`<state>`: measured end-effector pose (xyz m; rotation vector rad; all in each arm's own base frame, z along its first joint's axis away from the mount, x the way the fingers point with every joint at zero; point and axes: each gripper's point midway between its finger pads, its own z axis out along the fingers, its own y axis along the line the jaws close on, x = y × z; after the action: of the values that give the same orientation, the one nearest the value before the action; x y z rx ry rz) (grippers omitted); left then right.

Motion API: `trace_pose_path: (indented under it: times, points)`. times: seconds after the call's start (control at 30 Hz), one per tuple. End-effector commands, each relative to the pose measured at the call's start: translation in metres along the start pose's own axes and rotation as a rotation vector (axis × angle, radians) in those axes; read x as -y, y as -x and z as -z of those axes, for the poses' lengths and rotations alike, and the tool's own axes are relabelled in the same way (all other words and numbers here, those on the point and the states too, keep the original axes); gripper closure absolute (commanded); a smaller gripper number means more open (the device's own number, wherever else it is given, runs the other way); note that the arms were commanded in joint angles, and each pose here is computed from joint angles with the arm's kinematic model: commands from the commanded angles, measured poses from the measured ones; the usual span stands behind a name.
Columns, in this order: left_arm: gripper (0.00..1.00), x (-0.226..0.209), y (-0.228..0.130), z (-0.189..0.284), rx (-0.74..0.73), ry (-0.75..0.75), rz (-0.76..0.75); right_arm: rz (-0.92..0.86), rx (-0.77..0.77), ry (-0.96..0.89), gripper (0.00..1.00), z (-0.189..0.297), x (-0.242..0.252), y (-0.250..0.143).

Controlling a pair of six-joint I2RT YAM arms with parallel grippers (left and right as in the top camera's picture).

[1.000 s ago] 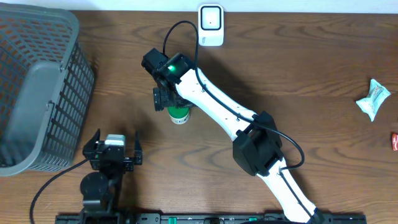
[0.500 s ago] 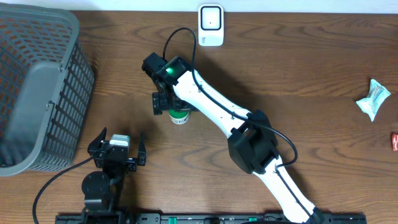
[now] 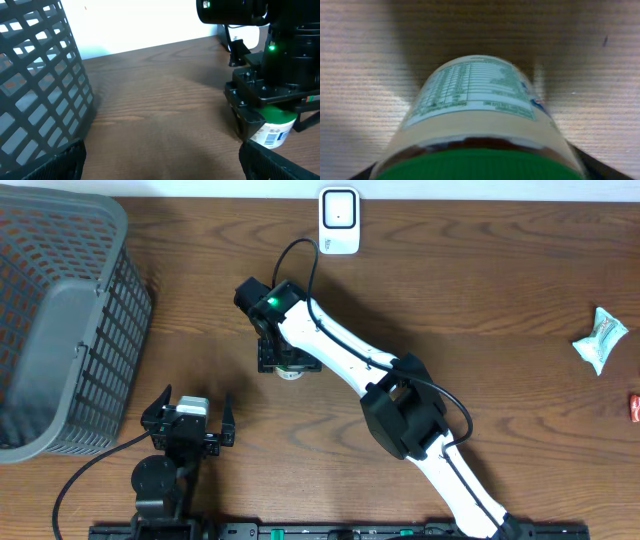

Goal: Scan the item barcode
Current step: 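Close the right gripper around the bottle and lift it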

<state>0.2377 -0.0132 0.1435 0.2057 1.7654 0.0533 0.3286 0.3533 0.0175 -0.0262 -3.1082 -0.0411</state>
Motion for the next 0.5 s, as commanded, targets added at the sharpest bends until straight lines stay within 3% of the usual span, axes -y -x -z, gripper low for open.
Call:
trace_pose_path:
  times: [0.0, 0.2, 0.47]
  points:
    - [0.02, 0.0052, -0.0111, -0.0026, -0.021, -0.025, -0.003, -0.008, -0.008, -0.018, 0.37, -0.0065, -0.0028, -0.0083]
    - [0.02, 0.0052, -0.0111, -0.0026, -0.021, -0.025, -0.003, -0.011, 0.0, -0.01, 0.45, -0.0068, -0.0048, -0.0063]
    - [0.02, 0.0051, -0.006, -0.0011, 0.003, -0.024, -0.006, -0.017, 0.001, -0.009, 0.46, -0.0067, -0.0051, -0.0061]
